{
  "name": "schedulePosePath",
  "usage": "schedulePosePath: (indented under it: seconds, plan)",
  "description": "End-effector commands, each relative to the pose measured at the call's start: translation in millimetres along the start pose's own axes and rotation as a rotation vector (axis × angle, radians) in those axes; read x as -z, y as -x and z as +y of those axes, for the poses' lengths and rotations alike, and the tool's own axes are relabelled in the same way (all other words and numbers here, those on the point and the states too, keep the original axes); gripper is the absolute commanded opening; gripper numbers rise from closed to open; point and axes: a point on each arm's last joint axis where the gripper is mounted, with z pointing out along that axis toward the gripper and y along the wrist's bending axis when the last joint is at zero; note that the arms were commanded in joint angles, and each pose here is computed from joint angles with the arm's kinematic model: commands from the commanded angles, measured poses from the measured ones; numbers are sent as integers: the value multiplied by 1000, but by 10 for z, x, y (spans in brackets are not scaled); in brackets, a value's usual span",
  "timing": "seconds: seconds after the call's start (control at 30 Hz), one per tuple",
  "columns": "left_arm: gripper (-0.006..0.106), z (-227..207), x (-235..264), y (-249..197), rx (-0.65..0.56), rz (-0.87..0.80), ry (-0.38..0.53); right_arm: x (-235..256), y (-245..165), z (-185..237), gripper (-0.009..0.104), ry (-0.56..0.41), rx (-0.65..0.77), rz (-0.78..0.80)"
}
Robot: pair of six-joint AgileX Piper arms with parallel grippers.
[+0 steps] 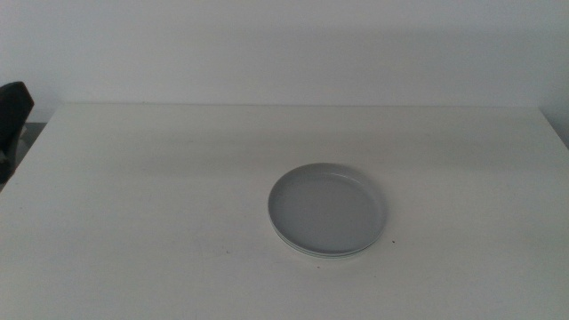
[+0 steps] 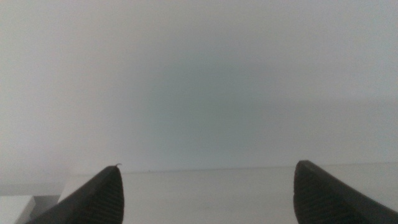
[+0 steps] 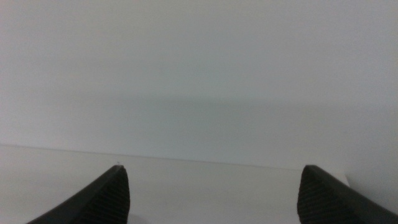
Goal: Stack the three bowls on top of each other.
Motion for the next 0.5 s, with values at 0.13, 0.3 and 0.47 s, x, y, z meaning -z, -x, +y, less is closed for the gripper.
schedulePosePath:
  seconds: [0.13,0.3,0.47]
  plan:
    - [94,-4,8,-17,-11,7,-4,3,-16,-8,93,-7,-10,2]
    - [94,6,8,-22,-84,14,6,3,-16,-8,93,-7,-10,2]
    - [94,43,29,-46,-64,43,48,3,-16,-8,93,-7,-10,2]
